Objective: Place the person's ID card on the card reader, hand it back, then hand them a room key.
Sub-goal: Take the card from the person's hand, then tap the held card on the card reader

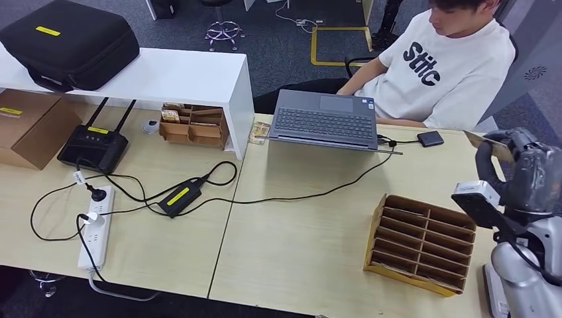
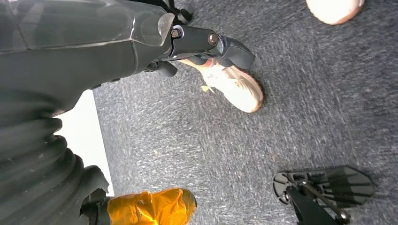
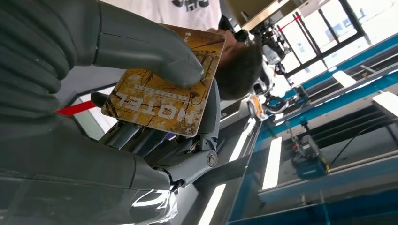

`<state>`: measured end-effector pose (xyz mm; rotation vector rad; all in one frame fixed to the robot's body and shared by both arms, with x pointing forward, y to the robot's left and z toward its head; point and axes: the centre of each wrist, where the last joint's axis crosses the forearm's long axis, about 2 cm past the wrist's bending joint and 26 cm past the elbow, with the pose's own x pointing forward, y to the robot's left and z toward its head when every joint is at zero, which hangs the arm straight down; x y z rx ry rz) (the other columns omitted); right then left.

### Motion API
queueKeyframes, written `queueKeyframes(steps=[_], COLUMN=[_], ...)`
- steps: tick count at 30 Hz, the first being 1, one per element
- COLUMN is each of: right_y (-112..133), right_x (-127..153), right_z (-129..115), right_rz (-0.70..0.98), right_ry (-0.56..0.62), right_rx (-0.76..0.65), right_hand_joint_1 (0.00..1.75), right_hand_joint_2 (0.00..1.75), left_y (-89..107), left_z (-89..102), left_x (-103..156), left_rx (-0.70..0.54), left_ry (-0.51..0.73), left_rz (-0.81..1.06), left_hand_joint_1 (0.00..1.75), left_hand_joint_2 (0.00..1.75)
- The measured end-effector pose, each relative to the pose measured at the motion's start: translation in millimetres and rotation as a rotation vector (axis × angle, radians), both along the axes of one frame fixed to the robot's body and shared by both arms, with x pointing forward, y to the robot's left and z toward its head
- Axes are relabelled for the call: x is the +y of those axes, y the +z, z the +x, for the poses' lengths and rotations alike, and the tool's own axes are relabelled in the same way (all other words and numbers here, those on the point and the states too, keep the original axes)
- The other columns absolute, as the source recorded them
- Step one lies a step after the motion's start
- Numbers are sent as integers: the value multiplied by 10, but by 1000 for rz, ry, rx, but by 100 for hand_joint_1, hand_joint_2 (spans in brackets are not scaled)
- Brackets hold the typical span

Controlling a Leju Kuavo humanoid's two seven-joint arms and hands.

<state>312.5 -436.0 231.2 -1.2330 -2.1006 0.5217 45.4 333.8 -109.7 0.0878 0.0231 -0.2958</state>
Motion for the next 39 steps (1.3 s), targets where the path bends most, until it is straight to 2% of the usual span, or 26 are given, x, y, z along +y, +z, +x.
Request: queueKeyframes(steps=[4,8,14,26,35,39], right_y=[-66,-136,-175,-276,-64,48], right_x=[-328,-625,-950,-1337,-1623,-1701], right_z=[-317,-591,-846,-1022,-1025,-1021], right_rz=[69,120,127,95,35,17], right_ry=[-49,-93,-157,-204,-272,-254], right_rx=[39,147,277,623,868,946], right_hand_joint_1=[175,175,175,175,175,175], right_hand_joint_2=[175,175,175,175,175,175], left_y=[-1,-3,-3,-4,-6,-8], left_z=[-13,-30,-44,-57,-94,-119], left_x=[7,11,20,35,53,60], left_rx=[1,0,0,0,10,14], left_ry=[32,65,100,138,163,171], left_rz=[2,3,0,-1,1,2], left_hand_joint_1=[0,0,0,0,0,0], left_hand_joint_2=[175,175,175,175,175,175])
